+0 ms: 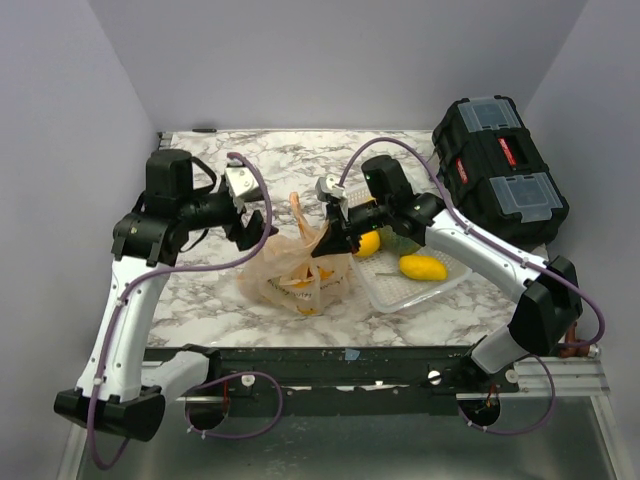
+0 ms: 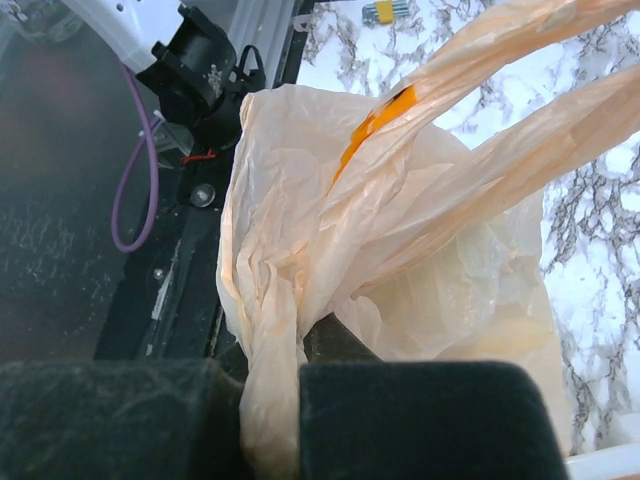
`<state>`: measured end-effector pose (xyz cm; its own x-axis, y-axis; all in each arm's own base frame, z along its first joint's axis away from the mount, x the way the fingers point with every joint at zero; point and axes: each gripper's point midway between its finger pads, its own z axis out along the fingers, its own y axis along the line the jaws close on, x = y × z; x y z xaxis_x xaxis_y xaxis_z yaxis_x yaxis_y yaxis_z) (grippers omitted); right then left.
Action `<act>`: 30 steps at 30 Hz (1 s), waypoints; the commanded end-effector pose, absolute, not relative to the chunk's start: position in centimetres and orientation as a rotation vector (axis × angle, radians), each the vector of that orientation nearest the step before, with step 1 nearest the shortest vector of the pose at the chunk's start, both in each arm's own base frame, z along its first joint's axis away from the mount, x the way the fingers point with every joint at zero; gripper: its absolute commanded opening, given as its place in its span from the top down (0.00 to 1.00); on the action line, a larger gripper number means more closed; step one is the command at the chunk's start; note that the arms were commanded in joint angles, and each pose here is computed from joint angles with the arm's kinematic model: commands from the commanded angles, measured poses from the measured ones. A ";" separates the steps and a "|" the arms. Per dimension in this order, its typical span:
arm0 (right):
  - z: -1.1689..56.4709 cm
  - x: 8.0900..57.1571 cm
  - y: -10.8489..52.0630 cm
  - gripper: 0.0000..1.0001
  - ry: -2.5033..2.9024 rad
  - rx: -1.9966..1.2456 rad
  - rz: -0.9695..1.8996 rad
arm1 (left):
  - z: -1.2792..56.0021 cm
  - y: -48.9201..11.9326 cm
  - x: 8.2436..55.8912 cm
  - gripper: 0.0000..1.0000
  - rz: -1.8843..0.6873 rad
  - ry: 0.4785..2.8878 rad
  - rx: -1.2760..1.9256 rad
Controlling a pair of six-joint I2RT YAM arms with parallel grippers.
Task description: Place the fake fruits into the plastic bag and tie a complex knot
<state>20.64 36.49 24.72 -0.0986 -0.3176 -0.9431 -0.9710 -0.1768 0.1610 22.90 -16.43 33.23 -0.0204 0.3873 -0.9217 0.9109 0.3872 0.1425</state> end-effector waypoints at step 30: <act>24.0 19.8 35.2 0.99 1.322 -1.648 1.182 | 36.0 -20.7 24.5 1.00 -1.317 1.670 0.993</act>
